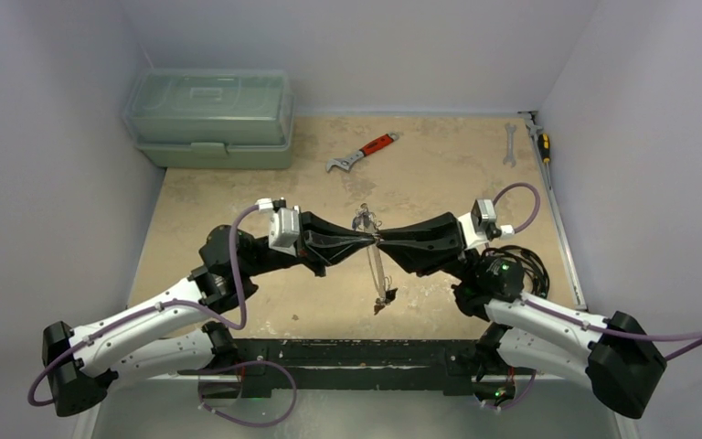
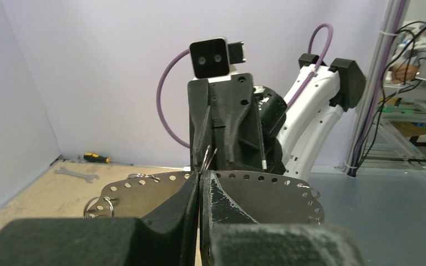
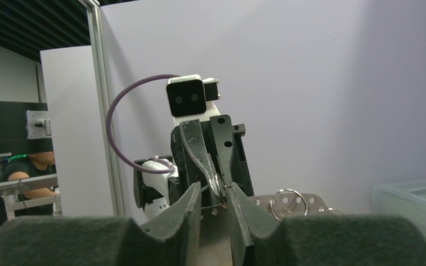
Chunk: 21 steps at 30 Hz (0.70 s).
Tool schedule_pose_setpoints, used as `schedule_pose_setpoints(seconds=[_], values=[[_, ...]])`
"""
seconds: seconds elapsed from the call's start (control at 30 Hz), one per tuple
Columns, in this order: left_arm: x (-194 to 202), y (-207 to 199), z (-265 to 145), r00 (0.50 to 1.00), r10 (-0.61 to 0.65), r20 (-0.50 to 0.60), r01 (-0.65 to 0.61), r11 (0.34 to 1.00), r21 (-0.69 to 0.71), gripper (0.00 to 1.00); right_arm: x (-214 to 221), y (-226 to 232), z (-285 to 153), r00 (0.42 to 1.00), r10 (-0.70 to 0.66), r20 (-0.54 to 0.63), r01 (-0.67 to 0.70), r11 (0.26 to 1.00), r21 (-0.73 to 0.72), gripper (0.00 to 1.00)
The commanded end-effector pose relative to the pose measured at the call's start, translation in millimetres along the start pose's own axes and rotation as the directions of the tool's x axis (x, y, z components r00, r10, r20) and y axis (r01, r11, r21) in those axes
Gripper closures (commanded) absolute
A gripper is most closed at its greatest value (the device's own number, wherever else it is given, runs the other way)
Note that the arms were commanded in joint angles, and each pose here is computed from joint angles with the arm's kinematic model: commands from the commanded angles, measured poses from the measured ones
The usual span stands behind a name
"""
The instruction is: Put the keys on the keyring
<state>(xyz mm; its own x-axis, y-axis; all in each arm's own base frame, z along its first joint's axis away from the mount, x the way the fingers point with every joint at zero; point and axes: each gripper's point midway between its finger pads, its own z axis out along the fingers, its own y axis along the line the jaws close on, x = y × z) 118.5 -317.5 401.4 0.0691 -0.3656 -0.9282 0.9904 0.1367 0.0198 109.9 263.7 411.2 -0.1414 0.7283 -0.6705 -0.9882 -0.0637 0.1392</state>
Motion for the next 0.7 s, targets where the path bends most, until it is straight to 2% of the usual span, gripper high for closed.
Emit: schedule_pose_setpoints(seconds=[0.0,0.2,0.4,0.5,0.67], values=[[-32.5,10.2,-0.4,0.996,0.066,0.060,-0.061,0.996,-0.072,1.00,-56.0,47.7,-1.6,0.967,-0.110,0.229,0.148,0.977,-0.156,0.69],[-34.9,10.7,-2.9,0.996,0.068,0.056,-0.064,0.995,-0.082,1.00,-52.1,40.5,-0.4,0.969,-0.136,0.207,0.163,0.979,-0.122,0.60],[-37.3,11.4,-4.9,0.996,0.075,0.049,-0.070,0.993,-0.092,1.00,-43.9,26.7,0.5,0.967,-0.214,0.136,0.223,0.973,-0.052,0.41],[-37.4,11.7,-6.0,0.996,0.078,0.037,-0.074,0.993,-0.096,1.00,-31.3,6.3,3.7,0.950,-0.313,-0.015,0.314,0.949,0.027,0.37],[-36.4,11.8,-9.3,0.996,0.084,0.013,-0.082,0.991,-0.103,1.00,-21.4,-18.0,1.9,0.843,-0.459,-0.281,0.493,0.868,0.060,0.36]])
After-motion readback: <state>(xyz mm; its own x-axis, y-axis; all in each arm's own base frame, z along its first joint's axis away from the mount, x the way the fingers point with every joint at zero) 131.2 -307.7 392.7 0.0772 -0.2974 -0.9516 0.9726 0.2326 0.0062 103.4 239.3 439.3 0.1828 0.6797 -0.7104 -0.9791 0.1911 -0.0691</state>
